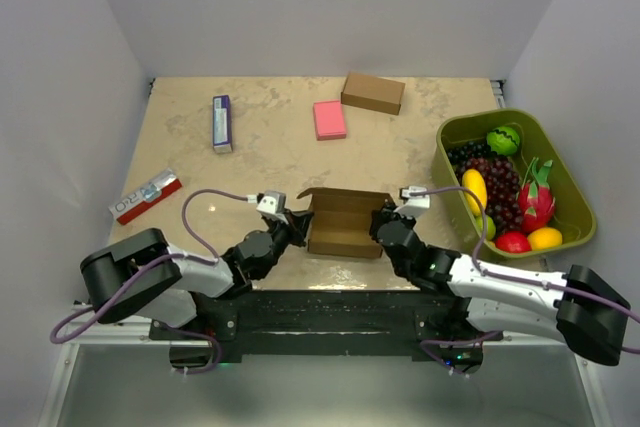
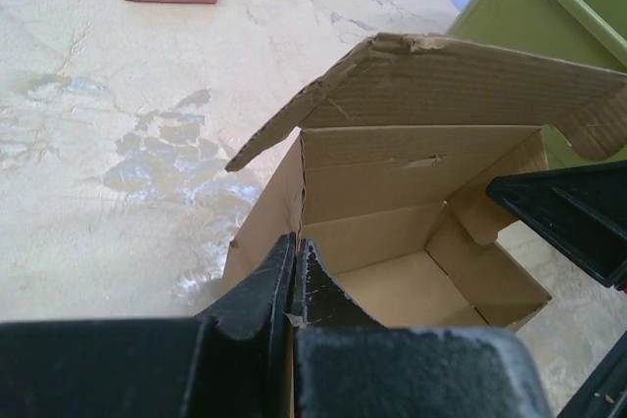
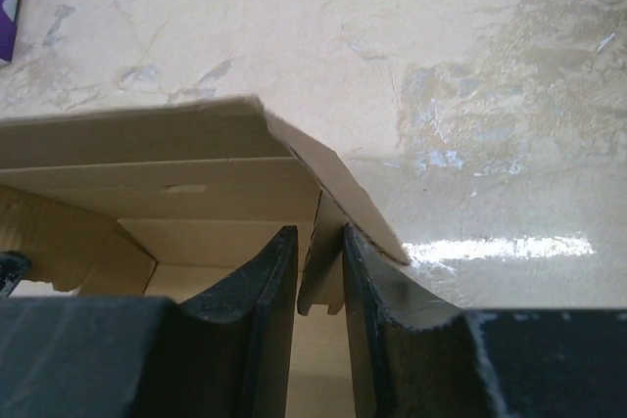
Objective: Fold the paper box
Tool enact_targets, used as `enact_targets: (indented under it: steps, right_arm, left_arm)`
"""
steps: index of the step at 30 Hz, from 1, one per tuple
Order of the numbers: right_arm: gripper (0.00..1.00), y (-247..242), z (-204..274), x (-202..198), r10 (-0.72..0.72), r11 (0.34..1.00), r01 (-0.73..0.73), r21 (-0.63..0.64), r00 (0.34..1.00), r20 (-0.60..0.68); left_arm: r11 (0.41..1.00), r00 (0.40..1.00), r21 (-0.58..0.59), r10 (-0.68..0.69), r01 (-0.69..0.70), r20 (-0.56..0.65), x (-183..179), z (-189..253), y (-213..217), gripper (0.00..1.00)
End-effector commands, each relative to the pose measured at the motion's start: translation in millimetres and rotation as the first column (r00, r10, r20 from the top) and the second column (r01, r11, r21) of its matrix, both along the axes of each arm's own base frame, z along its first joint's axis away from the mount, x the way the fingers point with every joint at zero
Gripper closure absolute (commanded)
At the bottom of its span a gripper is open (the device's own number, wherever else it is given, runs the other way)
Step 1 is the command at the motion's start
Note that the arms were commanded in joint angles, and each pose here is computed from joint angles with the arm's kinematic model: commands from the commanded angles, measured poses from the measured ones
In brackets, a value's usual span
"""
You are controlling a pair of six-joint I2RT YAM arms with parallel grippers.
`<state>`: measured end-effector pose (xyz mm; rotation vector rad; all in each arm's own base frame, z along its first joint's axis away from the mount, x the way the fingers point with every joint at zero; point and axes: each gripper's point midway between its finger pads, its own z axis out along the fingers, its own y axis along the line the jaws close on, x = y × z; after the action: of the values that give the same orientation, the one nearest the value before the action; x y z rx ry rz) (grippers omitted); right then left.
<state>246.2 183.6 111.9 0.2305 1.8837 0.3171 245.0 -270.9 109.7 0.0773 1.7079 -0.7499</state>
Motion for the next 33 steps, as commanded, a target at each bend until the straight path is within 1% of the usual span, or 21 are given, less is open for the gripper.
enact_targets:
  steps: [1,6,11,13,14,22,26,30,31,33]
  right_arm:
    - [0.71,4,6,-7,-0.007,0.996,0.007,0.093,1.0,0.002]
    - [0.7,-2,0,-14,-0.01,0.996,0.012,0.093,1.0,-0.025]
    - [0.62,-10,-4,-20,-0.014,0.997,0.018,0.077,0.999,-0.049]
    - [0.61,-11,-3,-22,-0.013,0.995,0.017,0.097,0.999,-0.047]
    - [0.61,-15,-7,-25,-0.012,0.997,0.017,0.081,0.998,-0.06]
    - [0.6,-22,-31,-35,-0.002,0.997,0.01,0.072,0.994,-0.111]
    - [0.63,-18,-38,-35,0.012,0.997,-0.003,0.075,0.993,-0.122]
    - [0.7,-19,-46,-36,0.01,0.999,-0.004,0.044,0.99,-0.141]
    - [0.73,-18,-48,-37,0.012,0.999,-0.006,0.042,0.989,-0.145]
    - [0.76,-15,-47,-35,0.017,0.999,-0.009,0.052,0.99,-0.14]
  left_arm:
    - [0.988,0.996,0.154,-0.005,0.018,-0.084,-24,-51,14,1.0]
    - [0.987,0.996,0.161,-0.005,0.019,-0.087,-32,-55,13,1.0]
    - [0.988,0.995,0.155,-0.009,0.025,-0.103,-38,-57,9,1.0]
    - [0.988,0.994,0.148,-0.014,0.03,-0.109,-40,-57,8,1.0]
    - [0.99,0.993,0.139,-0.016,0.032,-0.115,-41,-57,7,1.0]
    - [0.994,0.991,0.087,-0.063,0.073,-0.117,-46,-50,-10,1.0]
    - [0.992,0.989,0.079,-0.088,0.097,-0.115,-50,-47,-19,1.0]
    - [0.991,0.988,0.067,-0.106,0.114,-0.116,-53,-46,-25,1.0]
    - [0.991,0.987,0.067,-0.109,0.117,-0.117,-53,-46,-26,1.0]
    - [0.99,0.987,0.068,-0.111,0.12,-0.12,-53,-47,-27,1.0]
